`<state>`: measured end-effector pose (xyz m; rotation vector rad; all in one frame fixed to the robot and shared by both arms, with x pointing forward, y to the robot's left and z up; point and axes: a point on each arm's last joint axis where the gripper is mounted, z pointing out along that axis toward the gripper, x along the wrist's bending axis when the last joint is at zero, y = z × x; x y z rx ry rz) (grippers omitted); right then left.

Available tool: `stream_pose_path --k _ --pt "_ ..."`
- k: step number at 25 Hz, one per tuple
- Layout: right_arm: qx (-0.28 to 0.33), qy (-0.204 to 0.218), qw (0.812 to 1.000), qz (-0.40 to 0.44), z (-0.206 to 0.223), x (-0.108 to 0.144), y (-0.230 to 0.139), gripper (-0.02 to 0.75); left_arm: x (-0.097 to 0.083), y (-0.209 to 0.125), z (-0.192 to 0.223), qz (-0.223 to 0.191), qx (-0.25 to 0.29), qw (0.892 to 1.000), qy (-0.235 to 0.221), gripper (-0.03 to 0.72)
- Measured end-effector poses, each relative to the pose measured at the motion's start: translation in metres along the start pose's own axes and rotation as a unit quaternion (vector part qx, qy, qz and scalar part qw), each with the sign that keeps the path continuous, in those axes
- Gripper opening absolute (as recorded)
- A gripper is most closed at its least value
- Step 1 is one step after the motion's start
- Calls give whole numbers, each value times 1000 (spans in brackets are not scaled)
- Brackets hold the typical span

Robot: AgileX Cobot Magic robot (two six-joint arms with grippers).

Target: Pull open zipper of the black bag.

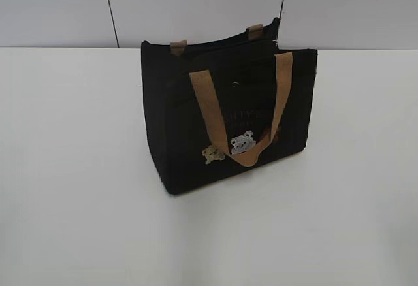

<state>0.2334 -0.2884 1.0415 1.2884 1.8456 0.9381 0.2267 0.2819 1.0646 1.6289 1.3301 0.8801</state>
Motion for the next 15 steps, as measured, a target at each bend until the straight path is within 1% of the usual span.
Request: stream_pose_path --k 6,15 --pt "-3 9 1000 4 0 2 1 463 0 0 0 0 0 1000 0 362" --pt "-3 12 1000 6 0 2 1 463 0 0 0 0 0 1000 0 326"
